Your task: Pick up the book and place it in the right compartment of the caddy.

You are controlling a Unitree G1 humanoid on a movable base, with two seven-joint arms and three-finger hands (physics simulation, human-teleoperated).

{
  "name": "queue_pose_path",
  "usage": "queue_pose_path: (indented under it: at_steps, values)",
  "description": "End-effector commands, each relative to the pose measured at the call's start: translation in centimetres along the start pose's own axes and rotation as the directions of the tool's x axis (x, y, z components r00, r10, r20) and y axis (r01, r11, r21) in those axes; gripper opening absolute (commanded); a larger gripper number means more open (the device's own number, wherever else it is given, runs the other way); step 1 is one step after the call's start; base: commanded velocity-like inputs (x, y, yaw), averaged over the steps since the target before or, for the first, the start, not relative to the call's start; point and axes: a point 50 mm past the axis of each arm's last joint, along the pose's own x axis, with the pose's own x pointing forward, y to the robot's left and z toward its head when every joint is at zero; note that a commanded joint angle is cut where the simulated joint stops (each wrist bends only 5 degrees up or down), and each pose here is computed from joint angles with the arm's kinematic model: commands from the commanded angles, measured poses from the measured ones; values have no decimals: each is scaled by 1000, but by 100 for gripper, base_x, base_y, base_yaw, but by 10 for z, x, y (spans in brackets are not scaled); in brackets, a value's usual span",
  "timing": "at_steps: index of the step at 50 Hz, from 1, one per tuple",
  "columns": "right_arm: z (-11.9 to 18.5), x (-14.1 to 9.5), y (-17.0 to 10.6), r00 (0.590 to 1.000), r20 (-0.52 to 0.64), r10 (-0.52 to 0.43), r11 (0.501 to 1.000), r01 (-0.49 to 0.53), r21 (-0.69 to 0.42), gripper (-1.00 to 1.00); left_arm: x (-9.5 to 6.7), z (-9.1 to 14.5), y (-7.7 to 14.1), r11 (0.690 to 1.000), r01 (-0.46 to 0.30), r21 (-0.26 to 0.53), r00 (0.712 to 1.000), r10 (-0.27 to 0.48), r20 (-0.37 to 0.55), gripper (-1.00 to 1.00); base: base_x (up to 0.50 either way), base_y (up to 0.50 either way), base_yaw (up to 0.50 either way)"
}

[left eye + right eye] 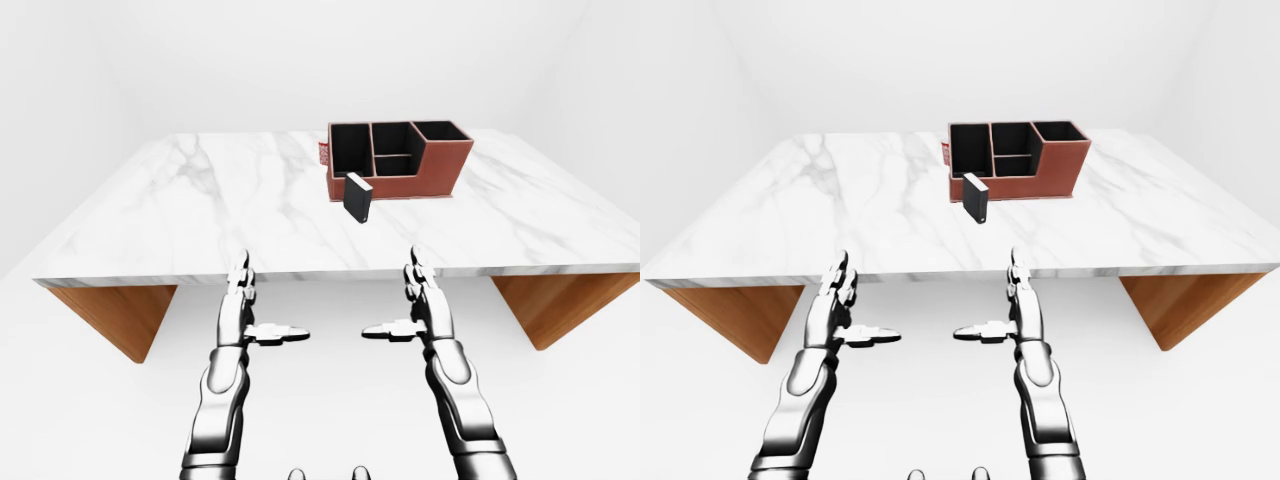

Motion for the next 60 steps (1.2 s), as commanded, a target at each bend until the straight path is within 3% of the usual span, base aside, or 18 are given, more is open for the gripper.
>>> queue_pose_path:
  at_steps: [1, 24, 47, 60]
  values:
    - [-4, 1, -5, 1000, -6, 9, 1000, -9, -13, 100, -1, 0, 7, 1000, -1, -13, 1000, 1, 3, 100, 0, 0, 0]
    - [-3, 1, -1, 1000, -9, 28, 999, -28, -32, 100, -1, 1, 6, 1000, 9, -14, 1000, -8, 17, 100, 0, 0, 0]
    - [-4, 1, 0, 999, -8, 34, 999, -35, -39, 100, 0, 1, 5, 1000, 11, -10, 1000, -11, 15, 100, 0, -36, 0]
    - [-3, 0, 0, 999, -2, 34, 998, -34, -49, 100, -2, 3, 3, 1000, 11, 1, 1000, -11, 26, 100, 0, -14, 0]
